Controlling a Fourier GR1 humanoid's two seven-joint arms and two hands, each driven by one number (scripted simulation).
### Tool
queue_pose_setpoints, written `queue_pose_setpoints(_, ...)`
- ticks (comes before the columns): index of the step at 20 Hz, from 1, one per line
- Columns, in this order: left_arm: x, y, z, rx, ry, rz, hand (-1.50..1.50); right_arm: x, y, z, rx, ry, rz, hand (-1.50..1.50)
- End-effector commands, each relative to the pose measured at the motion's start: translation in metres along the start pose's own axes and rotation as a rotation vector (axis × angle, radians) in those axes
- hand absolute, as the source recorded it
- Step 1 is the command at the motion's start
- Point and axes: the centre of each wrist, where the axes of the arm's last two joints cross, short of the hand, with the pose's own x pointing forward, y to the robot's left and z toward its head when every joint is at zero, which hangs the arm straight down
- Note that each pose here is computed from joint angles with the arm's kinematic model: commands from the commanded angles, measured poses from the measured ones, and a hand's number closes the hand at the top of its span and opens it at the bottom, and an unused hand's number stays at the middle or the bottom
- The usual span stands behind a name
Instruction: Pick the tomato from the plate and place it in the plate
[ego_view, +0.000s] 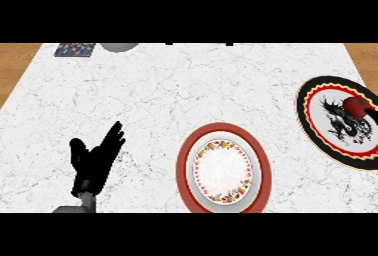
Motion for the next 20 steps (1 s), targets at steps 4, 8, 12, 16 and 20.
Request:
queue_pose_setpoints(4,-0.001,0.002,0.0,0.015,0.009,0.002,0.0,-0.038,-0.045,0.013,0.12,0.024,-0.163,-1.5)
queue_pose_setpoints(8,0.001,0.014,0.007,0.021,0.019,-0.002,0.0,-0.053,-0.071,0.023,0.234,0.013,-0.134,-1.5)
queue_pose_setpoints(12,-0.012,-0.003,0.003,0.028,0.018,-0.009,0.0,-0.071,-0.092,0.045,0.292,0.02,-0.135,-1.5)
queue_pose_setpoints(16,-0.005,0.022,0.005,0.029,0.006,0.006,0.0,-0.078,-0.1,0.06,0.318,0.005,-0.075,-1.5)
queue_pose_setpoints(20,0.008,0.014,-0.007,0.033,0.027,0.002,0.0,-0.07,-0.113,0.073,0.34,0.006,-0.002,-1.5)
